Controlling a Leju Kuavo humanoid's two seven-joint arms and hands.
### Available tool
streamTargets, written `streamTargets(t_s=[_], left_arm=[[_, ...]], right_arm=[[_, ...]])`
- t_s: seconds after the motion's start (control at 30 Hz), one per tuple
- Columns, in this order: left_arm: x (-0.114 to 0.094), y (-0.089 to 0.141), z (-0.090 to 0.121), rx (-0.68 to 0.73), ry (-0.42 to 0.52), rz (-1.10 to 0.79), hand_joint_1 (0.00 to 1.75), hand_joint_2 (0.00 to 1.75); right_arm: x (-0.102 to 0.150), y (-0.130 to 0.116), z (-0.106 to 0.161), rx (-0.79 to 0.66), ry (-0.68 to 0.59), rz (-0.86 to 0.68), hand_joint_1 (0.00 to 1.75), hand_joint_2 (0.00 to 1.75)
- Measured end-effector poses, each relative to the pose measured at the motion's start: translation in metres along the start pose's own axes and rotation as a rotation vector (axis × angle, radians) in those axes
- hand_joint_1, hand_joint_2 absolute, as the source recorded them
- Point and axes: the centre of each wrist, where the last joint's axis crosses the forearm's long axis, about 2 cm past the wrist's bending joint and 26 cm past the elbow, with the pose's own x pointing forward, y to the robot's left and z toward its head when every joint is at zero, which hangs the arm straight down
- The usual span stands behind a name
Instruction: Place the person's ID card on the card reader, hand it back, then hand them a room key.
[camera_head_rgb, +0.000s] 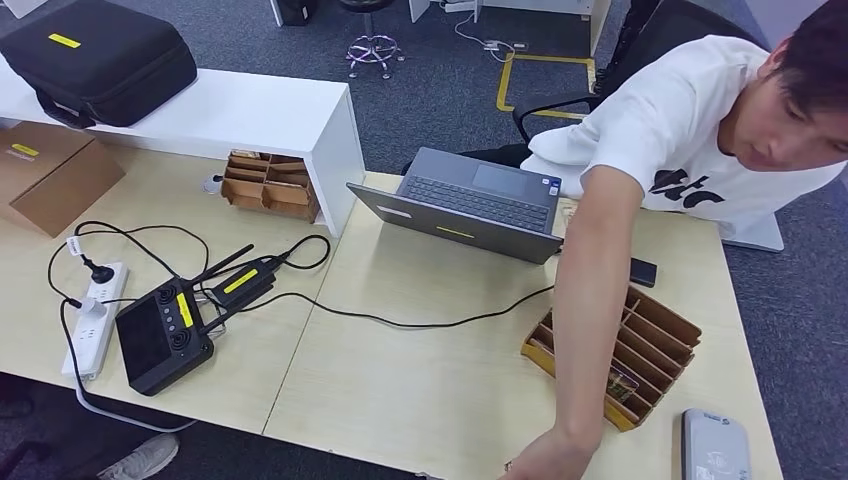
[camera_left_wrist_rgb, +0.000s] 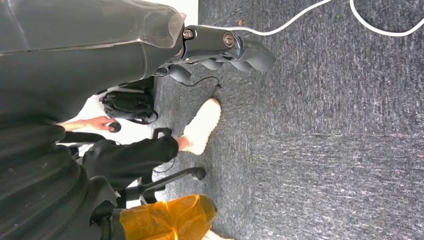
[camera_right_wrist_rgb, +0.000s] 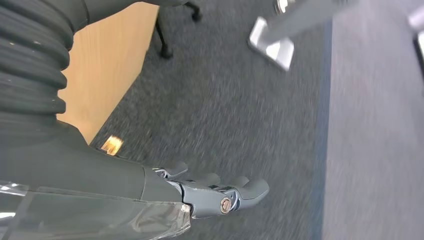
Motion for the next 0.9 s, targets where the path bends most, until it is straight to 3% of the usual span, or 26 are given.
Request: streamTargets(t_s=[0.47,0.9], left_arm=[[0.002,0.000,0.000,0.007,-0.011,-0.045,0.00,1.75],[-0.001,0.000,0.000,0.007,-0.025,-0.091,0.00,1.75]], right_arm=[[-0.040,-0.084,0.045,-0.266,0.190,-0.019,0.00,1.75],[-0.086,-0.115,0.098,-0.340,0.471,0.088,0.00,1.75]])
